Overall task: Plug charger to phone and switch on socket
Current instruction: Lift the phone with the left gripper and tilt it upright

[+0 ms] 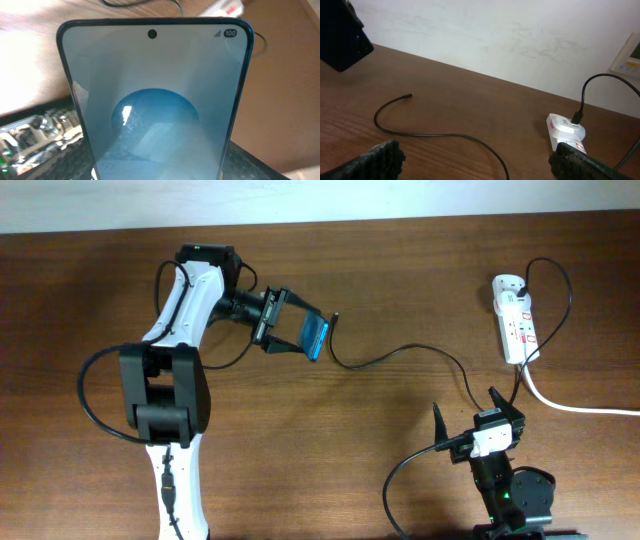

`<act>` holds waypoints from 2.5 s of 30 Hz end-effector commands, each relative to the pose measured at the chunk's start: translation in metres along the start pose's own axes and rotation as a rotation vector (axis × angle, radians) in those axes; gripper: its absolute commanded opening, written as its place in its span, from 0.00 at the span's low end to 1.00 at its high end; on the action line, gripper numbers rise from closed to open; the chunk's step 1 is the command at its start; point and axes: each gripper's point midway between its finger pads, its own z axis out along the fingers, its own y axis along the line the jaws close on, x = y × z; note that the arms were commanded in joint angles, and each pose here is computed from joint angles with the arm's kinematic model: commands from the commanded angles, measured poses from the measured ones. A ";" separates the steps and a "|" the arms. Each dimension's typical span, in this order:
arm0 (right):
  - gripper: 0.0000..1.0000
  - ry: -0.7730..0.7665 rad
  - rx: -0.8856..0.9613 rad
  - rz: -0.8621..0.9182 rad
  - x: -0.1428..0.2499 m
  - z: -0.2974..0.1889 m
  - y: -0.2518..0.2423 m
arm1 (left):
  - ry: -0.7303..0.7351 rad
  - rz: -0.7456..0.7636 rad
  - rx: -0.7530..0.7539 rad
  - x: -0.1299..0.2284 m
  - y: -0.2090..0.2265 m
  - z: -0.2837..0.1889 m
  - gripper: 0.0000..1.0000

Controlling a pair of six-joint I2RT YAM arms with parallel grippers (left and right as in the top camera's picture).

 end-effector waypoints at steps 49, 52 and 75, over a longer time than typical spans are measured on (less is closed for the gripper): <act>0.98 0.003 -0.003 0.008 0.003 0.000 0.001 | 0.066 -0.243 0.072 0.013 -0.012 -0.011 0.00; 0.98 0.003 -0.003 0.008 0.003 0.000 0.001 | 0.066 -0.243 0.072 0.013 -0.012 -0.011 0.00; 0.98 0.003 -0.003 0.008 0.003 0.000 0.001 | 0.066 -0.242 0.072 0.013 -0.012 -0.011 0.00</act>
